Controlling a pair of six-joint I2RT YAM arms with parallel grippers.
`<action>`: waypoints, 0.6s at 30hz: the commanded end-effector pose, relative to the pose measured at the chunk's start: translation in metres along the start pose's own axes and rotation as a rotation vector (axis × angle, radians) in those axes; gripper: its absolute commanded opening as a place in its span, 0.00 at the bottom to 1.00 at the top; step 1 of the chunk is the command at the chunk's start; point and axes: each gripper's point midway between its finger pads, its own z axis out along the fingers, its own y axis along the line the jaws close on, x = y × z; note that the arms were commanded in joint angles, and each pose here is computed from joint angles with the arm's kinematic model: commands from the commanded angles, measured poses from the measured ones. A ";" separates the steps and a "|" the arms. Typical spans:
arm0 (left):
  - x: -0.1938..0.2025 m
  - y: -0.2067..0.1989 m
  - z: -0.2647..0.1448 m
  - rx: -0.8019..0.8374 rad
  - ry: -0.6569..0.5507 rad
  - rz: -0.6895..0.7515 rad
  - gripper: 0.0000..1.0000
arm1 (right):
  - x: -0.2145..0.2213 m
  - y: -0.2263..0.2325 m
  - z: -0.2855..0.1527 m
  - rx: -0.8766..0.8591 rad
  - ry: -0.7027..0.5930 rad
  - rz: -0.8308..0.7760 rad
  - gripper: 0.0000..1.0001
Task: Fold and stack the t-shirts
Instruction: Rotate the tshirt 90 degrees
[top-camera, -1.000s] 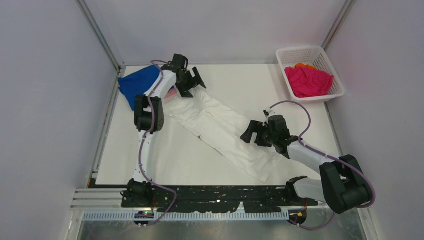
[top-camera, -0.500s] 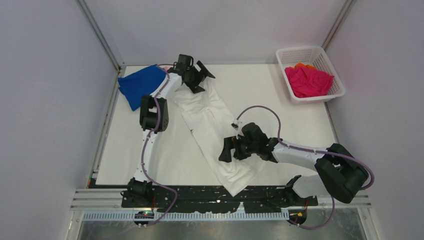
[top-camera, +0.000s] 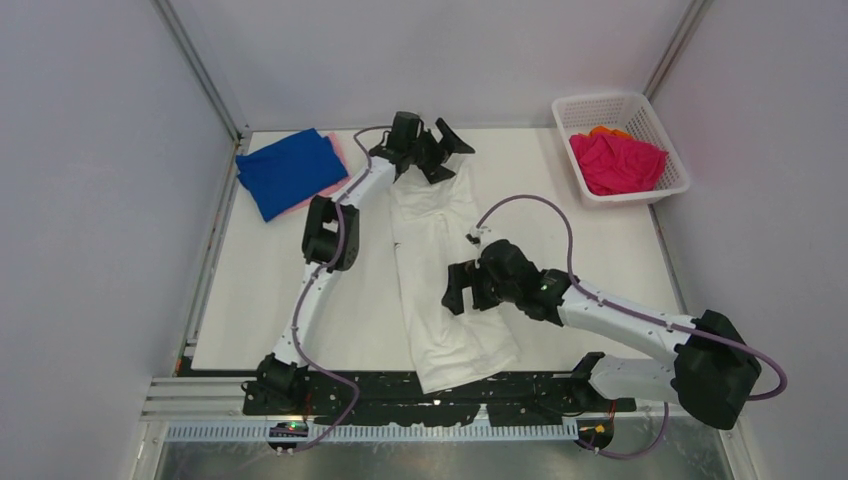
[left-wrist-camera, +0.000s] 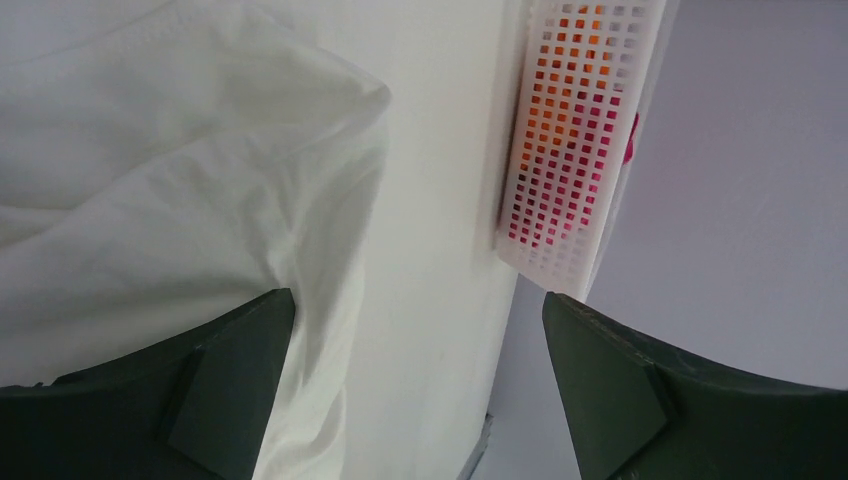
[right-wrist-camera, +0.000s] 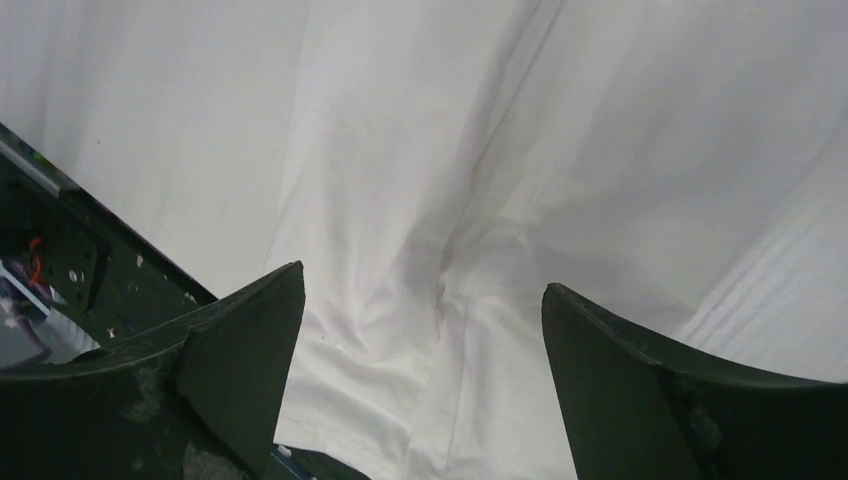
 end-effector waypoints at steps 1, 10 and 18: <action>-0.018 -0.134 -0.089 0.205 -0.086 0.291 1.00 | -0.074 -0.011 -0.028 0.097 -0.232 0.018 0.95; 0.018 -0.149 -0.262 -0.087 -0.308 0.589 1.00 | -0.176 -0.041 -0.024 0.158 -0.370 0.021 0.95; 0.073 0.027 -0.354 -0.461 -0.527 0.470 1.00 | -0.241 -0.037 0.067 0.089 -0.228 -0.069 0.95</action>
